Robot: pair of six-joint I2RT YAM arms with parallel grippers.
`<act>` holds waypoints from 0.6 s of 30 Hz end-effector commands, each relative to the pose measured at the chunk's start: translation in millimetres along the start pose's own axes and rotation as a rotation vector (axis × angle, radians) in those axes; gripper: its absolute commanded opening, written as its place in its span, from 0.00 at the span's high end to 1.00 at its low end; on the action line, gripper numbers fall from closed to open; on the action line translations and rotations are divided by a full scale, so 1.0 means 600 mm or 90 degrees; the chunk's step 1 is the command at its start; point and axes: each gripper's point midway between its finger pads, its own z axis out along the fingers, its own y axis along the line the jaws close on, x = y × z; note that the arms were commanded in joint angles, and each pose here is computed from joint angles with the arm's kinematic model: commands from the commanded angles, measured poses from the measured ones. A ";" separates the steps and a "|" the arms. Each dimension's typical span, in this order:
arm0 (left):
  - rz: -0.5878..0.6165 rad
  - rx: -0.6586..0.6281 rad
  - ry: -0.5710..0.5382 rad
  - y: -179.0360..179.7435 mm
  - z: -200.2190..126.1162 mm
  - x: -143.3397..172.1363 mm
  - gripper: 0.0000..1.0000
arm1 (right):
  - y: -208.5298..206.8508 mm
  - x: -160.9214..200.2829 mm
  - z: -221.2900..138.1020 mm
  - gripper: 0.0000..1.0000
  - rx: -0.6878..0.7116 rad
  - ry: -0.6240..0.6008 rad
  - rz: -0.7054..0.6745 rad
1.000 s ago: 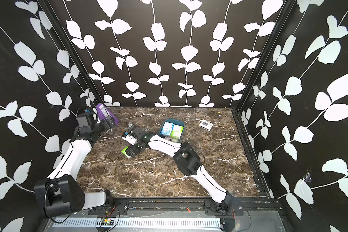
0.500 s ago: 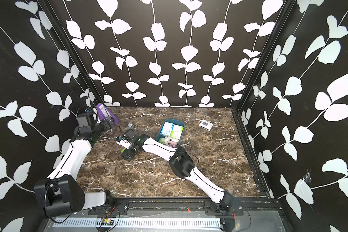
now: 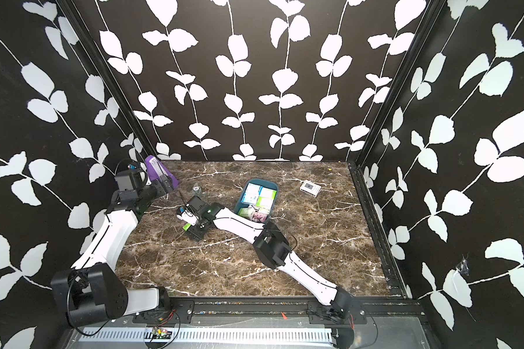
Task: Put the pocket tissues into the storage box
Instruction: Pick up the pocket tissues from the center of the board.
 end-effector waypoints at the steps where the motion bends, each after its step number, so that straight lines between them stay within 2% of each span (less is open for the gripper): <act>1: 0.008 -0.006 -0.015 0.004 -0.017 -0.009 0.01 | 0.004 -0.005 -0.004 0.42 0.003 0.001 -0.009; 7: 0.009 -0.006 -0.016 0.003 -0.019 -0.011 0.01 | 0.004 -0.036 -0.054 0.54 -0.006 -0.047 -0.005; 12: 0.010 -0.004 -0.016 0.002 -0.019 -0.013 0.01 | -0.020 -0.069 -0.141 0.55 -0.007 -0.134 0.024; 18: 0.003 0.003 -0.015 -0.001 -0.016 -0.012 0.01 | -0.088 -0.027 -0.252 0.56 0.048 -0.166 0.078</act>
